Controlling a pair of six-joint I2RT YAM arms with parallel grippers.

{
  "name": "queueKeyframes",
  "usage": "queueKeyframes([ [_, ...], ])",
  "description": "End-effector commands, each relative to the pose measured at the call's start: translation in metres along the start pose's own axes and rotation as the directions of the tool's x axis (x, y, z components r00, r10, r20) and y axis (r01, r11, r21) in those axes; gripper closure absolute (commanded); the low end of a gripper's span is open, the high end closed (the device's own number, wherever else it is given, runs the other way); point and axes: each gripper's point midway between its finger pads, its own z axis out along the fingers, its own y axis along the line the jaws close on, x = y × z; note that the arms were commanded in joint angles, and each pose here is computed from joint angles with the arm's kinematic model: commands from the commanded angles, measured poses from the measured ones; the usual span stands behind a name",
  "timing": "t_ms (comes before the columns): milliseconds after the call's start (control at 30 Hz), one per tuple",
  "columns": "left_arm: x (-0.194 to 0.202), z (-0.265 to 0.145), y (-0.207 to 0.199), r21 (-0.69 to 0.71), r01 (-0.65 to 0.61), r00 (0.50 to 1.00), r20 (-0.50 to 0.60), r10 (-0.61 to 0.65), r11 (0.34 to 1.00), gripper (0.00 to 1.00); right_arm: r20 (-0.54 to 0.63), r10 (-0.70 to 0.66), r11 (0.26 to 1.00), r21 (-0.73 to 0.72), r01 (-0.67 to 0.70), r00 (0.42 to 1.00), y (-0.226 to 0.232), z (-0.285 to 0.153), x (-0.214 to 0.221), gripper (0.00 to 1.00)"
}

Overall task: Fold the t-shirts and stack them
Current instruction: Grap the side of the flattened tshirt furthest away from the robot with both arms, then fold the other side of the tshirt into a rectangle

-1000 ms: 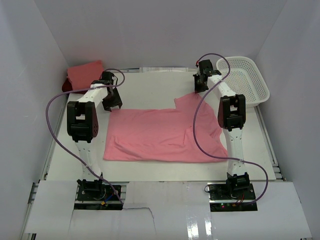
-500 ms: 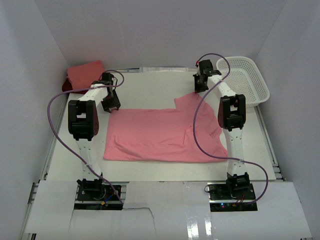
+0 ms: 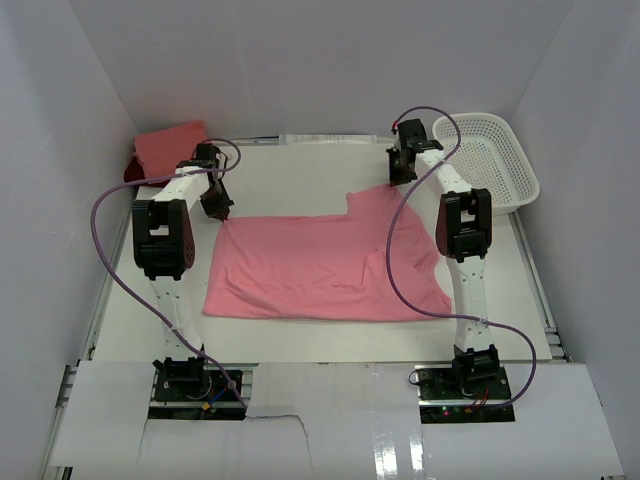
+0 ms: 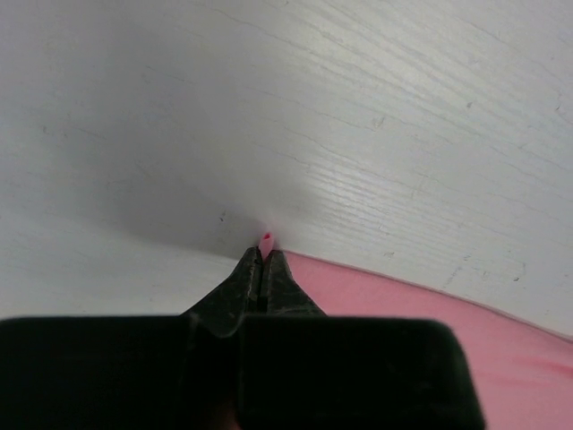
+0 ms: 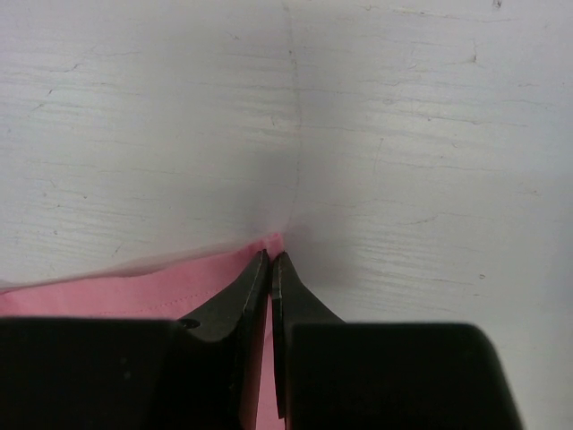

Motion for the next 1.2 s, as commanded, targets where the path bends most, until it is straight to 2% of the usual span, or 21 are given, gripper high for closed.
queueKeyframes([
  [0,-0.022,-0.018,-0.005,0.034,0.002,0.998,0.065,-0.004,0.999,1.0,0.149,0.002,1.0,-0.012,0.0,0.989,-0.001,-0.053,-0.056,0.92],
  [200,-0.026,-0.035,-0.008,0.063,-0.001,0.996,0.09,-0.005,0.998,1.0,0.234,0.0,1.0,-0.025,0.006,0.972,0.004,-0.1,-0.08,0.92],
  [400,-0.024,-0.054,-0.011,0.091,-0.002,0.994,0.109,-0.008,0.996,1.0,0.253,0.008,0.994,-0.104,0.019,0.968,0.02,-0.133,-0.08,0.92],
  [567,-0.015,-0.065,-0.007,0.074,-0.011,0.993,0.121,0.002,0.997,1.0,0.231,0.022,0.988,-0.152,0.014,0.973,0.028,-0.156,-0.06,0.92],
  [867,-0.001,-0.081,0.005,0.062,-0.011,0.99,0.139,0.003,0.998,1.0,0.191,0.026,0.991,-0.134,0.0,0.981,0.024,-0.185,-0.007,0.92],
  [1167,0.017,-0.085,0.022,0.026,-0.017,0.988,0.156,0.012,1.0,1.0,0.176,0.041,0.993,-0.119,-0.021,0.984,0.02,-0.21,0.027,0.92],
])
